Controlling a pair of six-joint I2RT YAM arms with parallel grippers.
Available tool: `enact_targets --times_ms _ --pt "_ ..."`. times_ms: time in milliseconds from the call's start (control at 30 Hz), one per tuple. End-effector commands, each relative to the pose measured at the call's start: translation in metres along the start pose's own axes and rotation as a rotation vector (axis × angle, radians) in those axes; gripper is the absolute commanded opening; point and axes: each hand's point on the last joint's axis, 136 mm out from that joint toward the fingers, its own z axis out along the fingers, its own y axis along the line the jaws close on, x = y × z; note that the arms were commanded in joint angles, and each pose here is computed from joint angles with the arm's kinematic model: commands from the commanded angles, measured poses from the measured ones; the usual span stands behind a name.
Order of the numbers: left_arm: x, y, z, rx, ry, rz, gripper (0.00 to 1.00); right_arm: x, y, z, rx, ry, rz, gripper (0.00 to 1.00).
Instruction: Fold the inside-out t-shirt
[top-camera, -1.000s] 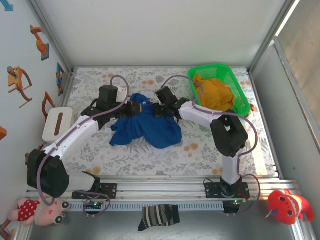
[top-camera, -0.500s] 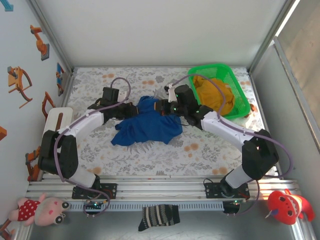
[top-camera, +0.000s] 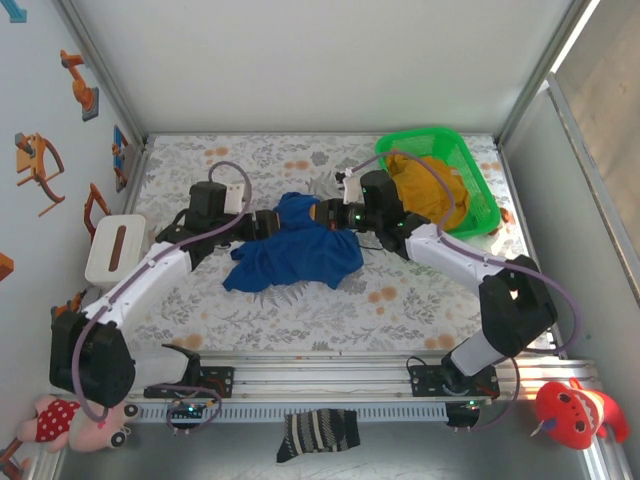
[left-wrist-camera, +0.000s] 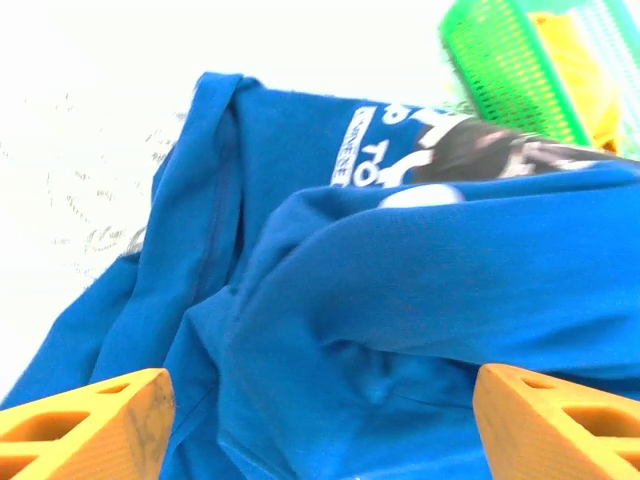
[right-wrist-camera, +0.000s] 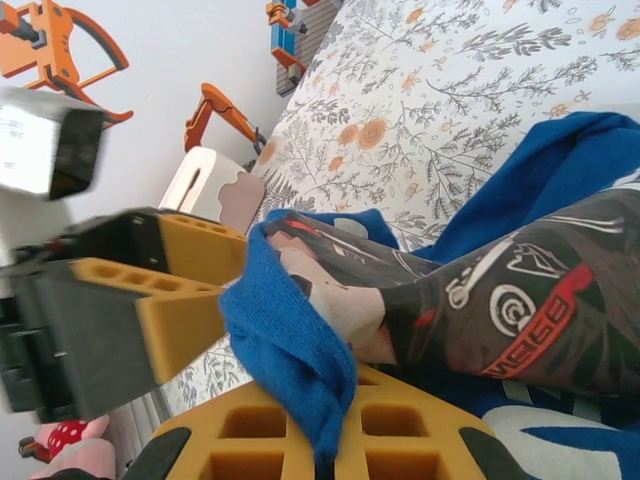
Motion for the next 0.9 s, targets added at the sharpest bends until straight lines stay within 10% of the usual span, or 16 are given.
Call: enact_targets --times_ms 0,100,667,867 --pt "-0.01 -0.016 -0.005 -0.003 -0.031 0.181 0.7 -0.005 0.007 0.002 -0.047 0.003 -0.039 0.0" --pt "-0.007 -0.036 -0.001 0.034 -0.016 0.294 0.49 -0.005 0.006 0.003 -0.043 0.009 -0.035 0.0" --pt "-0.005 -0.05 0.049 0.08 0.068 0.384 0.57 -0.006 0.006 0.0 -0.036 0.007 -0.026 0.0" --pt "-0.018 -0.065 0.057 0.139 0.081 0.358 0.0 -0.002 -0.004 -0.002 -0.009 0.012 -0.018 0.0"
